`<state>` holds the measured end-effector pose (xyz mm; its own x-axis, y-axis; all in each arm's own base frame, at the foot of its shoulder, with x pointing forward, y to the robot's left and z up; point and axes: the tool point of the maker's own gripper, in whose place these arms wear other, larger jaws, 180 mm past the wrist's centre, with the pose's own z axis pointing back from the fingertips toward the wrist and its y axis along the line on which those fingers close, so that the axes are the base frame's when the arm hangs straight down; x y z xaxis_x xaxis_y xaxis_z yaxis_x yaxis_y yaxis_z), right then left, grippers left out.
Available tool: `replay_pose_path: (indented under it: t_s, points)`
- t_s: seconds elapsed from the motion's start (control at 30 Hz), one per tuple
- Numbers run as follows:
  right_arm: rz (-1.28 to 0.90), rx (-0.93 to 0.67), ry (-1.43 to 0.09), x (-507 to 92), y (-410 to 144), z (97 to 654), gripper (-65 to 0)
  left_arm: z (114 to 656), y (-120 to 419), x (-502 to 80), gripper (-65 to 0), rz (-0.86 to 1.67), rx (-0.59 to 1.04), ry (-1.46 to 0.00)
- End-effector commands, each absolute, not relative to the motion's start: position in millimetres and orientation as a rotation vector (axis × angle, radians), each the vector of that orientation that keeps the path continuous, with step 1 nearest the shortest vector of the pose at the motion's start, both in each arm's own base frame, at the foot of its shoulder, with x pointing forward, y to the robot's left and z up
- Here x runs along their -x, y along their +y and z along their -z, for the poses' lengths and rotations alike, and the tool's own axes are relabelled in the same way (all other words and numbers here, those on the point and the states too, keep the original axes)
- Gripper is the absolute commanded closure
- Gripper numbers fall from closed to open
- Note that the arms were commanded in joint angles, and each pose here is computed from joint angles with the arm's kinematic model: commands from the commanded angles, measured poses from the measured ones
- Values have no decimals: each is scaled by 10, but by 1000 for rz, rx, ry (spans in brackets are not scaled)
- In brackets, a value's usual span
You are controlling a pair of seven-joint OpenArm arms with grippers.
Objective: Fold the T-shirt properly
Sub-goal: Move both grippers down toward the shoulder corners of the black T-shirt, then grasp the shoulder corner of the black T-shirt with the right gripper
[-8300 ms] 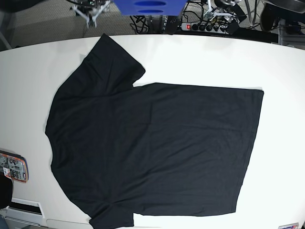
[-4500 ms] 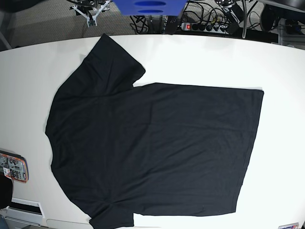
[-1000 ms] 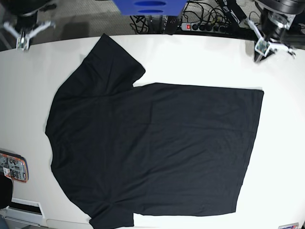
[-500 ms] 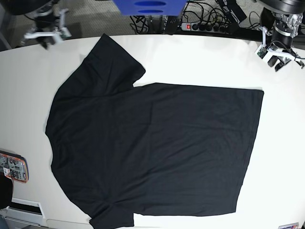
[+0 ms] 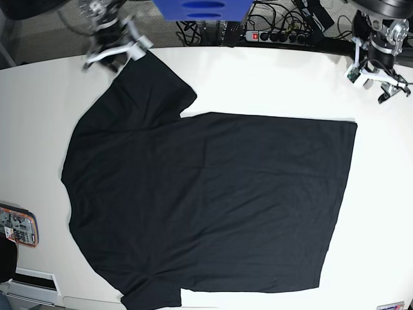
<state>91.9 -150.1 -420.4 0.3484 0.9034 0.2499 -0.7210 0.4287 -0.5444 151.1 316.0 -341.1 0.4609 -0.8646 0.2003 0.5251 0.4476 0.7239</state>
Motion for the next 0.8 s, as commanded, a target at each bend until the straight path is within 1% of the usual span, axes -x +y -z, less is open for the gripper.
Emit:
replay_pose_path:
  t_s: [0.0,0.23,0.47,0.77]
  points:
    - [-1076,390,-623,-1031,-1461,4095,-188,3292,3176,-1617,-405,932,-674,-651]
    - [-1059,354,-653,-1041,-1262,4072,-188,3255,3173,-1685,-405,926,-685,-670]
    - [-1090,253,-670,-875,-912,4097,-188,3257,3171,-1683,-405,925,-684,-670]
    - [-1093,243,-664,-849,-890,4125,-188,3266,3170,-1676,-405,922,-682,-669]
